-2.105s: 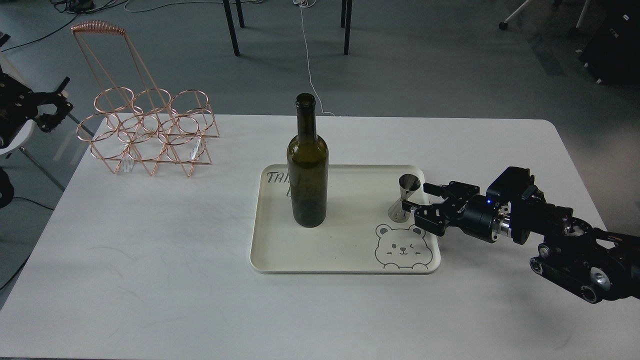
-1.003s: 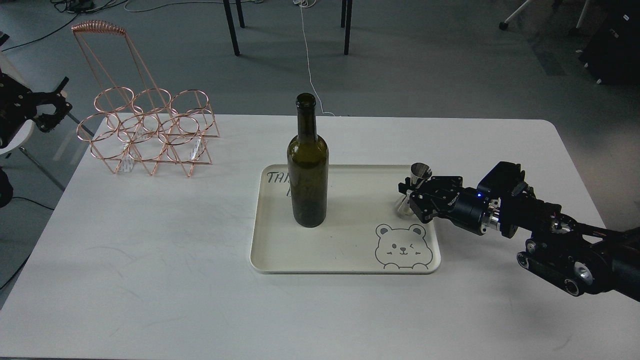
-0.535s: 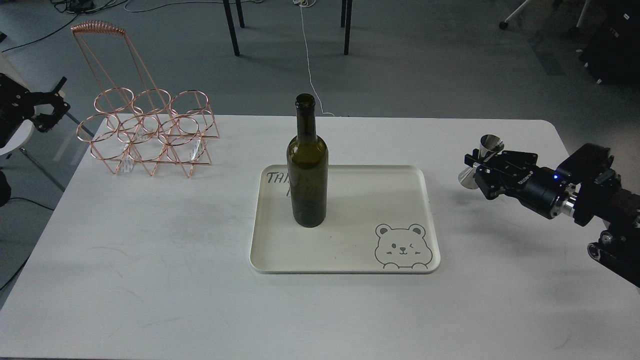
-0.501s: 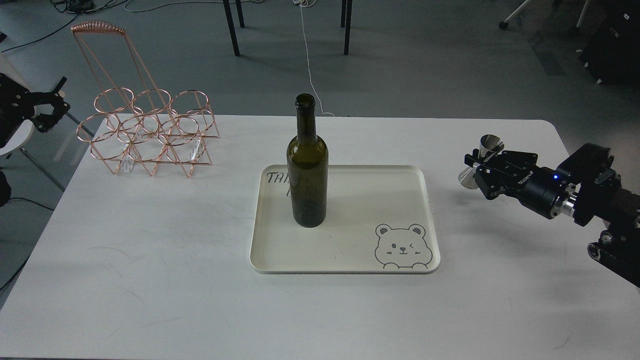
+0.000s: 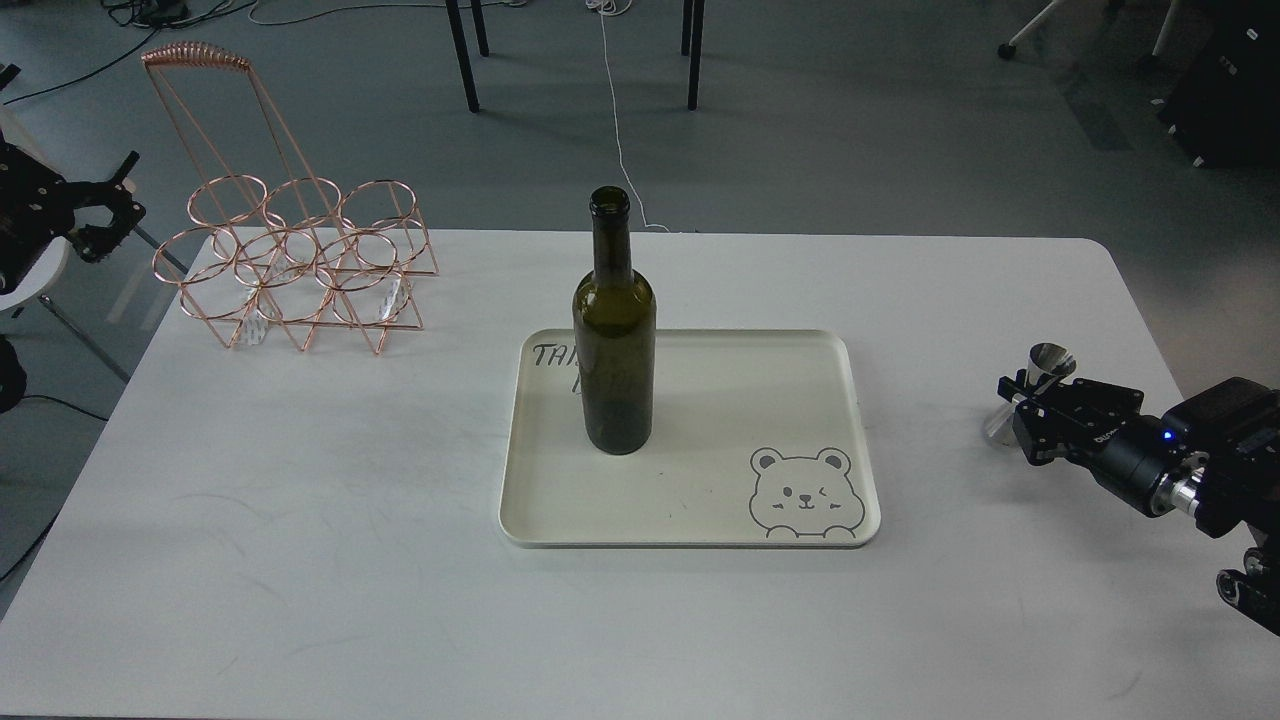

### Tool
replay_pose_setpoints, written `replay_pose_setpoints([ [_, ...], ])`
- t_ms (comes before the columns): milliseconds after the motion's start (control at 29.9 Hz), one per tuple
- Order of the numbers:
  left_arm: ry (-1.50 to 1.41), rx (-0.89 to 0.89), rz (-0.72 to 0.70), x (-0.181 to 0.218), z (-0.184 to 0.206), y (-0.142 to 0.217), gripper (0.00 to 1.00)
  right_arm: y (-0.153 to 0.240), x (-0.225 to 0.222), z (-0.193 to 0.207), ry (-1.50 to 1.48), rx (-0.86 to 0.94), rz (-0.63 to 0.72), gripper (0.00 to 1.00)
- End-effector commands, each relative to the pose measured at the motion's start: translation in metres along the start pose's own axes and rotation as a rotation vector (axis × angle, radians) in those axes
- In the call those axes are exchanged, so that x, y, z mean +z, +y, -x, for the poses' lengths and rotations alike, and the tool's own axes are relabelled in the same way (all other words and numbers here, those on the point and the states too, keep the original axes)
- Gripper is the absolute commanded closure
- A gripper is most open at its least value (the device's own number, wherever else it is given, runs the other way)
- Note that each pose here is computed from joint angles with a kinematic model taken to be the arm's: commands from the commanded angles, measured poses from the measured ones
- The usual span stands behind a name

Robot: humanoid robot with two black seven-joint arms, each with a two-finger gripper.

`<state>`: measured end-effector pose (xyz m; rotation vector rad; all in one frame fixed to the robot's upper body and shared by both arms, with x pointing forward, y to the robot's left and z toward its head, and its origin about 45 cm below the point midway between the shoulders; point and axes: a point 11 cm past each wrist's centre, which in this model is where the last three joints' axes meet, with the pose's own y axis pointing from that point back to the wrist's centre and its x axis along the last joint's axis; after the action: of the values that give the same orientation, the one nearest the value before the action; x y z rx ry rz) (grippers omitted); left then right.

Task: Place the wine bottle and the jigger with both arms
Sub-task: 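Carry the jigger off the tray and set it on the table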

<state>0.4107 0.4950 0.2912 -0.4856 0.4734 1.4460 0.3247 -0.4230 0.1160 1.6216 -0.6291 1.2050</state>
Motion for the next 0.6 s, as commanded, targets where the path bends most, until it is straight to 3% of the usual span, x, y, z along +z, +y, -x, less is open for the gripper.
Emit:
replay_pose_setpoints([
  [0, -0.001, -0.001, 0.000, 0.000, 0.000, 0.000, 0.02, 0.001, -0.001, 0.003, -0.003, -0.007, 0.000, 0.79],
  [201, -0.002, -0.003, 0.004, 0.002, 0.001, -0.001, 0.02, -0.002, -0.005, 0.001, -0.007, 0.001, -0.017, 0.67],
  [468, -0.005, -0.002, 0.007, 0.004, 0.001, -0.001, 0.02, 0.005, -0.008, 0.001, -0.016, -0.003, -0.034, 0.40],
  [568, -0.008, -0.004, 0.007, 0.006, 0.002, 0.000, 0.02, 0.020, -0.009, -0.003, -0.020, -0.008, -0.054, 0.23],
])
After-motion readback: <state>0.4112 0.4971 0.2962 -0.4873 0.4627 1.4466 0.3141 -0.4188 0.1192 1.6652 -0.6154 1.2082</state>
